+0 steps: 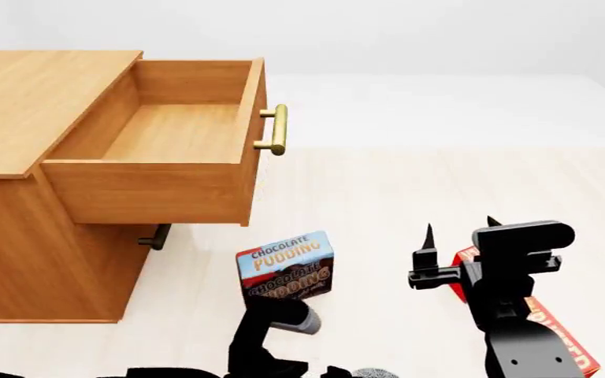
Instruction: Put the bowl in the top drawer of the cabinet.
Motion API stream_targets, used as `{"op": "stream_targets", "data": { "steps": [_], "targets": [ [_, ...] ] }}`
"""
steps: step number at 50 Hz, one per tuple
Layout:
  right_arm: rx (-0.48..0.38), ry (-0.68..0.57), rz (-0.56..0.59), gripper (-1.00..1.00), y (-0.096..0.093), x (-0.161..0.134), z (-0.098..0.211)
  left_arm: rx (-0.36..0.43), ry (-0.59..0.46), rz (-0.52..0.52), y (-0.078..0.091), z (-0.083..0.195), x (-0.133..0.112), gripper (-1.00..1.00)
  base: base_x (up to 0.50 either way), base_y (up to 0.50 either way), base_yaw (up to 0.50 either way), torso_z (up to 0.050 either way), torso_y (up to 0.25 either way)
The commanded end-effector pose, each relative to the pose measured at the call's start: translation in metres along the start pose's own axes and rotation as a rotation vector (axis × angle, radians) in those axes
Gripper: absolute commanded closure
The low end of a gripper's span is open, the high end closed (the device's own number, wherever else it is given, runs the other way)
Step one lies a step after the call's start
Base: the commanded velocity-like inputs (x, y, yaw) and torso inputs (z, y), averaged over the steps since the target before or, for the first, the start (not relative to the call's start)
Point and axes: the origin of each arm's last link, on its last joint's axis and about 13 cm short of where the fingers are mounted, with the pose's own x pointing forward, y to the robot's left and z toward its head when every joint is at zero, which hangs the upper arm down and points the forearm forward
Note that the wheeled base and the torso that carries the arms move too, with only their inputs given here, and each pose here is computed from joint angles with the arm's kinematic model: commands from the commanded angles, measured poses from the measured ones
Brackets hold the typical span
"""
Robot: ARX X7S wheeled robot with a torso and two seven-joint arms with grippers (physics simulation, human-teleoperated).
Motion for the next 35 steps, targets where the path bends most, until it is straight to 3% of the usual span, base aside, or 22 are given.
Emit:
{"op": "stream_targets", "data": {
  "steps": [1, 12, 35],
  "targets": [
    [0.009, -0.010, 0.015, -1.00, 0.002, 0.002, -0.001, -0.003, 0.051, 0.014, 0.000, -0.009, 0.013, -1.00, 0.00, 0.00, 0.00, 0.000, 0.000],
    [0.018, -0.016, 0.027, -1.00, 0.003, 0.002, -0.003, -0.007, 0.073, 0.060, 0.003, -0.010, 0.028, -1.00, 0.00, 0.00, 0.00, 0.000, 0.000],
    [0.032, -0.025, 0.032, -1.00, 0.000, -0.004, -0.005, 0.019, 0.194, 0.128, 0.008, -0.036, 0.052, -1.00, 0.00, 0.00, 0.00, 0.000, 0.000]
  ]
}}
